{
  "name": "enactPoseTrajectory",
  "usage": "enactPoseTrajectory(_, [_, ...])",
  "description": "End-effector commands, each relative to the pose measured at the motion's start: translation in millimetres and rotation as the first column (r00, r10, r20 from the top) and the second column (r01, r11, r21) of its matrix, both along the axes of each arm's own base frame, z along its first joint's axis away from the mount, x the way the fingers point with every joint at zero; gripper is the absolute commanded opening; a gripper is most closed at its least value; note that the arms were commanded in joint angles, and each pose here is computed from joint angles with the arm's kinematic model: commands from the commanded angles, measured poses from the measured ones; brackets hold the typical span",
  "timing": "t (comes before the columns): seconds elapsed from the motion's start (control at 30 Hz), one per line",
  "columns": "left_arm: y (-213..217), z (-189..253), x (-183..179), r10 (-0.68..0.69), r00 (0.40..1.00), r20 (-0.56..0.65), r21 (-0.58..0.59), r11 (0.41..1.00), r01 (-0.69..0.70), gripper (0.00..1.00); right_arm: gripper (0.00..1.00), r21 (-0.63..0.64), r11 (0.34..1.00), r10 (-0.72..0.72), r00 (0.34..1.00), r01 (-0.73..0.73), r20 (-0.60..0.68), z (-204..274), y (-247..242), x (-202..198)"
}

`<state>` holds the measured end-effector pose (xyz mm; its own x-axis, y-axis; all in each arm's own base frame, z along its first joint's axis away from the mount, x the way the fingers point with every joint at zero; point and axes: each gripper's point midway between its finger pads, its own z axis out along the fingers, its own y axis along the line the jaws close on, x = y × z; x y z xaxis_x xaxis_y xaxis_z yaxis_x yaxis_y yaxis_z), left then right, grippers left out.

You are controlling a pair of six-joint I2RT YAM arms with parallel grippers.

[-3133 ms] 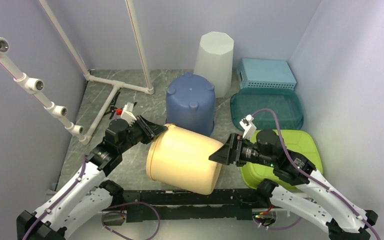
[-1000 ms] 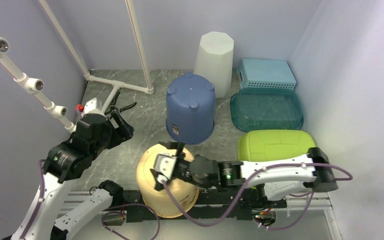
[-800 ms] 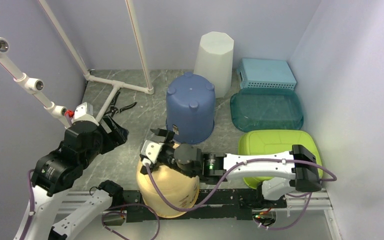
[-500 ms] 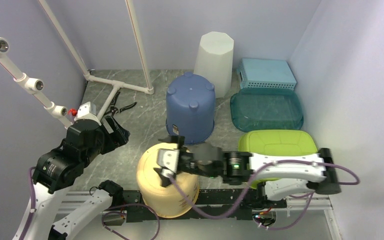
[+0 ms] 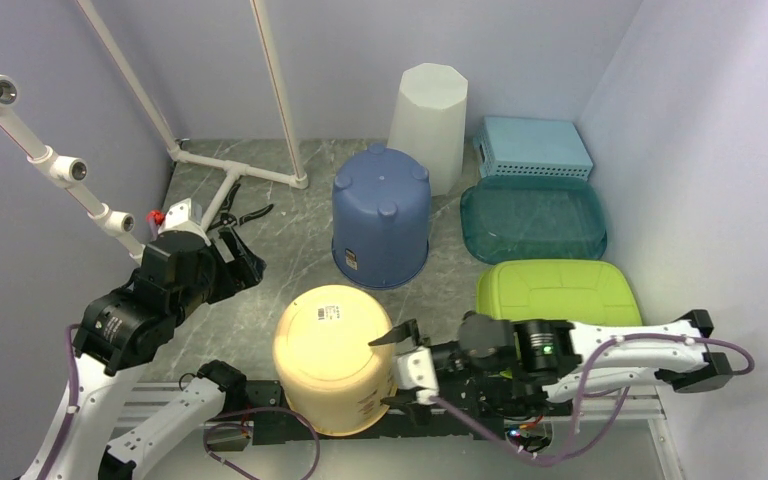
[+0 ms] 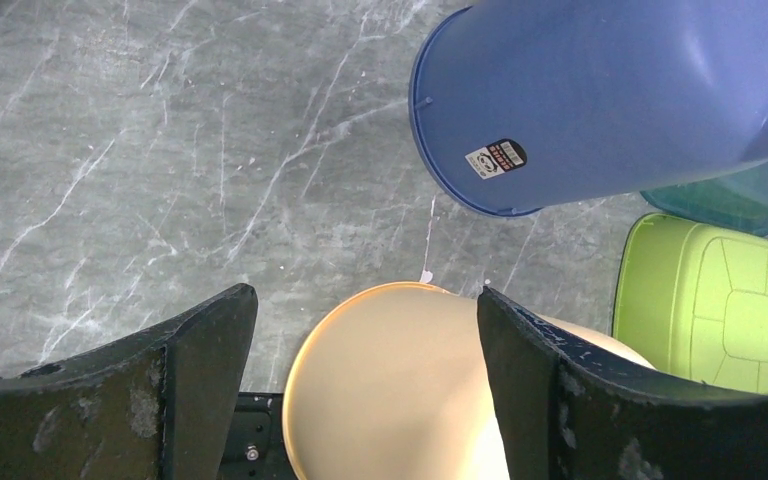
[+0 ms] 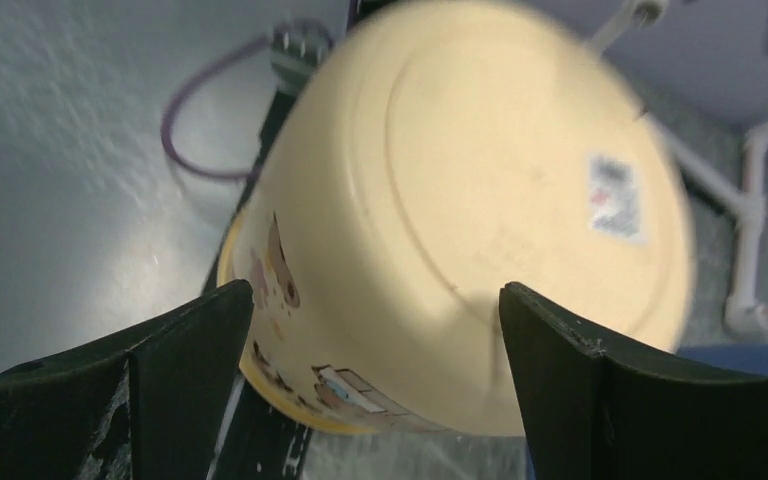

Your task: Turn the large container upside down

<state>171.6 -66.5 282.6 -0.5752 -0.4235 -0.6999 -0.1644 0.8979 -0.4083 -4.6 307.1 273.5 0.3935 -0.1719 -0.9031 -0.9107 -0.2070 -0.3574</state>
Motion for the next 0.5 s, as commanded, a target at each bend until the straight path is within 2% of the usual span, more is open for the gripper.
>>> enactPoseTrajectory(0.0, [-4, 6, 5, -0.009, 1.000, 0.029, -0.019, 1.000, 0.009, 0.86, 0.97, -0.039, 0.995, -0.089, 0.985, 0.096, 0.147, -33, 16, 25])
enactPoseTrajectory(0.1, [-4, 8, 5, -0.011, 1.000, 0.025, -0.016, 1.000, 0.011, 0.86, 0.99, 0.010, 0.982, -0.184, 0.955, 0.187, 0.231, -34, 31, 46])
enactPoseTrajectory(0.2, [-2, 10, 4, -0.002, 0.999, 0.036, -0.018, 1.000, 0.003, 0.87, 1.00, 0.100, 0.936, -0.352, 0.896, 0.337, 0.270, -25, 47, 79])
enactPoseTrajectory(0.3, [-1, 13, 3, 0.005, 0.999, 0.049, -0.025, 1.000, -0.004, 0.88, 1.00, 0.088, 0.883, -0.467, 0.843, 0.462, 0.266, -24, 66, 113])
enactPoseTrajectory(0.4, [0, 16, 2, 0.007, 0.999, 0.053, -0.025, 1.000, -0.006, 0.88, 1.00, 0.072, 0.845, -0.530, 0.811, 0.530, 0.248, -32, 82, 141])
enactPoseTrajectory(0.47, [1, 16, 1, 0.010, 0.999, 0.050, -0.024, 1.000, -0.009, 0.88, 1.00, 0.088, 0.853, -0.519, 0.825, 0.514, 0.224, -31, 91, 149])
